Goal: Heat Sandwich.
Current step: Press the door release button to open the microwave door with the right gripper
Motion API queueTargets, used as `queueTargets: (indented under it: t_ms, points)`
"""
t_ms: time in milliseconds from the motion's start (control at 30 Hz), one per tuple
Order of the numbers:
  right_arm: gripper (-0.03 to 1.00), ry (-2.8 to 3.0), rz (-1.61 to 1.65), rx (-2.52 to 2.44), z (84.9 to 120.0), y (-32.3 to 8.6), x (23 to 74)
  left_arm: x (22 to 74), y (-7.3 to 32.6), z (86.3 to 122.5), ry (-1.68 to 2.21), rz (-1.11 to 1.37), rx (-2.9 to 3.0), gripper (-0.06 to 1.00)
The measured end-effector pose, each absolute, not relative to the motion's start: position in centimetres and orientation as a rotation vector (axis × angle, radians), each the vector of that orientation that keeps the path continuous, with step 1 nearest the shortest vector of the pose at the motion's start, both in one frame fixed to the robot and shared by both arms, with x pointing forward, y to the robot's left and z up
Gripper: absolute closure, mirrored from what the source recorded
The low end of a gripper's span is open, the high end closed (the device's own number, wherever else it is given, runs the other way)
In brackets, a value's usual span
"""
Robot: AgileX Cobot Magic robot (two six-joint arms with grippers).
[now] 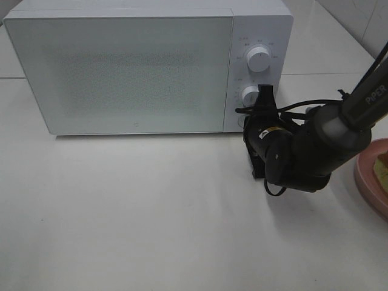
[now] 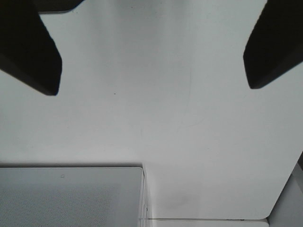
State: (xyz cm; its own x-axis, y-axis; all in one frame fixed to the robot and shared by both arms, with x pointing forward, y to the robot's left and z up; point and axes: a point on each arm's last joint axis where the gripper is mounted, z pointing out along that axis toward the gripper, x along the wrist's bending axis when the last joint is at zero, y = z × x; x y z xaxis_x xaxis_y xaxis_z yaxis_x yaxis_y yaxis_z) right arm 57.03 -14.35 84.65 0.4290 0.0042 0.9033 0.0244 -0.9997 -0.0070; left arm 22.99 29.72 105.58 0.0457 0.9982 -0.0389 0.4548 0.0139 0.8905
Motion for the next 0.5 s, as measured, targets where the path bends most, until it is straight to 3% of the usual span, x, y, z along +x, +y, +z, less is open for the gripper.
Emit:
queueTargets:
  t_ms: [500]
  points:
    - [0.96, 0.018, -1.676, -2.660, 84.96, -13.70, 58.12, 22.99, 29.72, 105.58, 1.516, 0.887, 1.549, -0.05]
